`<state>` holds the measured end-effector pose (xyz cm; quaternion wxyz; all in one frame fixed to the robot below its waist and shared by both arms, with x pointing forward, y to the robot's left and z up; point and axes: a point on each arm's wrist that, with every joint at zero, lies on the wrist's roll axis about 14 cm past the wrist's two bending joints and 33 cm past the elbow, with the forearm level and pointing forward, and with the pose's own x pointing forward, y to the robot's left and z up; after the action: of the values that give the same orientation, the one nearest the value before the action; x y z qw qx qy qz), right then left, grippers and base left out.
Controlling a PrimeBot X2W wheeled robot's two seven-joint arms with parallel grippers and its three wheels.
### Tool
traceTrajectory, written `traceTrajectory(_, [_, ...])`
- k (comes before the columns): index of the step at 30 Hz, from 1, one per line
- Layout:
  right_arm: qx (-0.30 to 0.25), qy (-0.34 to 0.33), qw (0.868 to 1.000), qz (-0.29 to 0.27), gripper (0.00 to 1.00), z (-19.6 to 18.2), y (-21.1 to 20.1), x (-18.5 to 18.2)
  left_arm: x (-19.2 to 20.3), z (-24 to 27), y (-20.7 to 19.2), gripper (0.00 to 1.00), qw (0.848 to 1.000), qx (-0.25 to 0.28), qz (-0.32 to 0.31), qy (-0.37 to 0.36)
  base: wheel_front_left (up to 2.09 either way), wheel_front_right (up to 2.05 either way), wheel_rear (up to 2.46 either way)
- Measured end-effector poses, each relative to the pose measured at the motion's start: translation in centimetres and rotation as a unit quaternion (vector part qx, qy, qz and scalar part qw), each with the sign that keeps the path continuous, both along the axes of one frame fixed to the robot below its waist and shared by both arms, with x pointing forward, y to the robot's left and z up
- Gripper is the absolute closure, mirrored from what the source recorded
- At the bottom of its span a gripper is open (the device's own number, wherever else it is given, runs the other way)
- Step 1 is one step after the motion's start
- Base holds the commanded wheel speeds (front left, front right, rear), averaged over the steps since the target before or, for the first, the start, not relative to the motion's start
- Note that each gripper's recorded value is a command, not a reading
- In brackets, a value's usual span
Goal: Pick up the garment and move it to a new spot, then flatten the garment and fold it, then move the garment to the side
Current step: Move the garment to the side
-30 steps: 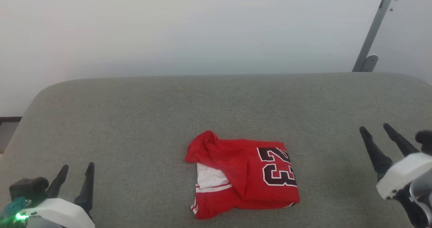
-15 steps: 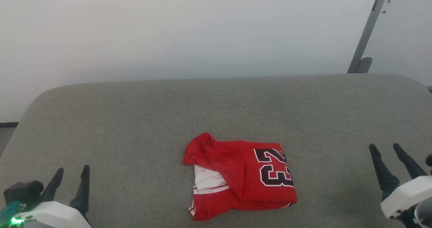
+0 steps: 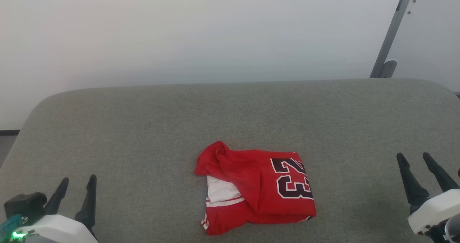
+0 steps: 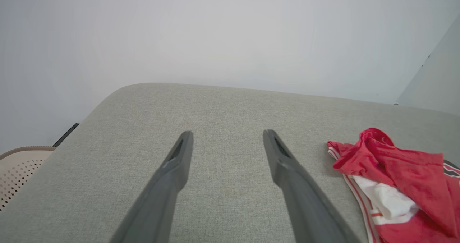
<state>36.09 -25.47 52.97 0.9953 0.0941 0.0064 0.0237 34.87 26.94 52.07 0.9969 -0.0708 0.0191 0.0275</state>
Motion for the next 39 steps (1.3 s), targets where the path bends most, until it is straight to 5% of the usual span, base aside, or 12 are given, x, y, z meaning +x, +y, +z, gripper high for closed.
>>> traceTrajectory(10, [-0.001, 0.017, 1.0, 0.015, 0.0, -0.6, 1.1, 0.1, -0.2, -0.1, 0.1, 0.0, 1.0, 0.0, 0.002, 0.002, 0.0, 0.0, 0.0])
traceTrajectory(17, [0.002, 0.079, 0.993, 0.092, 0.0, -2.6, 6.1, 1.4, -1.1, -0.5, 1.1, 0.0, 1.0, -0.001, 0.019, 0.011, 0.0, 0.0, 0.0])
traceTrajectory(26, [-0.006, 0.226, 0.956, 0.188, 0.0, -8.0, 11.6, 2.5, -2.7, -1.3, 1.8, 0.0, 0.999, -0.005, 0.04, 0.024, 0.0, 0.0, 0.0])
traceTrajectory(39, [-0.02, 0.375, 0.899, 0.227, 0.0, -13.8, 13.7, 4.8, -2.2, -3.2, 2.4, 0.0, 0.997, -0.01, 0.059, 0.054, 0.0, 0.0, 0.0])
